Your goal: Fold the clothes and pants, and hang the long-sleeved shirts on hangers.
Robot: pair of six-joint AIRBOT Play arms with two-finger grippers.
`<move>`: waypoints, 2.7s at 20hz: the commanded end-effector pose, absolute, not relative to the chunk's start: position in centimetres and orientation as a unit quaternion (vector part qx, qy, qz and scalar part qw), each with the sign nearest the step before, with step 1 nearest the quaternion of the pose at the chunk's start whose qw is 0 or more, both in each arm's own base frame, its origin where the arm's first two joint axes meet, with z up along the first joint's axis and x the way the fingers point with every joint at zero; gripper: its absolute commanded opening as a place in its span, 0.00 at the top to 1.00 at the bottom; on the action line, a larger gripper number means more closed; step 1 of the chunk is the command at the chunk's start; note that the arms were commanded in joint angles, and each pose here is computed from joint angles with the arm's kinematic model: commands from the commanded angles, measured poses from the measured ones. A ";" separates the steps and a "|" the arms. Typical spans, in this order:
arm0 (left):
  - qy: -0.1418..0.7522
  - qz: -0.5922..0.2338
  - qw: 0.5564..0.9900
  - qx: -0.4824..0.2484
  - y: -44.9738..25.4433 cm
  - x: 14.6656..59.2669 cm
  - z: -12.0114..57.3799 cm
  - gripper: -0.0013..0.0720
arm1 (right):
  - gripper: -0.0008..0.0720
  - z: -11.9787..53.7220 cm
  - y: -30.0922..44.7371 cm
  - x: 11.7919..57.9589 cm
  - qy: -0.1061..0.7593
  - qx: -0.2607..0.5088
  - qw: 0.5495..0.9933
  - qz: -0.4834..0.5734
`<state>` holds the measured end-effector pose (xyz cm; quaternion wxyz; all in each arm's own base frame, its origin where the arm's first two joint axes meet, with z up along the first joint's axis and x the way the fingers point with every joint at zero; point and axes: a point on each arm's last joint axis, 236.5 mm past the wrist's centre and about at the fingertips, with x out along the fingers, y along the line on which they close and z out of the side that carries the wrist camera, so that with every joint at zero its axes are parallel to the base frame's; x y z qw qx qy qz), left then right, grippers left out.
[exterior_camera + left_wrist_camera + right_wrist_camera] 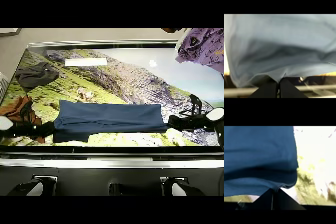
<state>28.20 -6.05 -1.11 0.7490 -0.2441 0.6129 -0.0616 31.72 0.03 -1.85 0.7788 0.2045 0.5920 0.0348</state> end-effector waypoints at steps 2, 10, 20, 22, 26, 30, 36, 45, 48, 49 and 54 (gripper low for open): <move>0.606 -0.082 0.757 -0.231 -5.6 34.1 -1.4 0.96 | 0.95 -1.6 -1.3 35.4 0.584 0.186 0.790 0.016; 0.615 -0.105 0.753 -0.208 -4.7 43.3 -4.0 0.96 | 0.95 -5.0 0.4 40.8 0.604 0.190 0.772 0.062; 0.644 -0.126 0.728 -0.199 -6.3 46.7 -7.8 0.21 | 0.48 -7.7 0.6 41.9 0.635 0.201 0.745 0.033; 0.636 -0.123 0.735 -0.202 -5.7 47.2 -6.3 0.14 | 0.32 -5.3 -1.4 42.4 0.631 0.213 0.745 0.029; 0.611 -0.111 0.757 -0.203 -4.3 47.7 -3.3 0.14 | 0.25 -4.6 -4.2 41.9 0.614 0.316 0.721 0.053; 0.609 -0.111 0.758 -0.204 -4.3 47.5 -2.4 0.14 | 0.15 -7.7 -1.2 40.5 0.639 0.373 0.662 0.115; 0.610 -0.108 0.756 -0.210 -4.5 47.5 -2.4 0.14 | 0.26 -10.8 3.5 40.8 0.662 0.369 0.636 0.144; 0.617 -0.181 0.722 -0.255 -14.9 46.9 -1.8 0.96 | 0.95 -4.5 2.7 42.1 0.645 0.309 0.693 0.091; 0.637 -0.213 0.698 -0.249 -22.3 45.3 -3.6 0.96 | 0.95 0.6 0.9 42.3 0.621 0.281 0.730 0.058; 0.640 -0.219 0.692 -0.253 -24.9 44.8 -4.2 0.96 | 0.95 2.2 0.3 42.0 0.615 0.270 0.739 0.046; 0.635 -0.283 0.650 -0.308 -38.5 41.5 -5.6 0.96 | 0.95 8.1 -1.8 39.9 0.593 0.228 0.772 0.005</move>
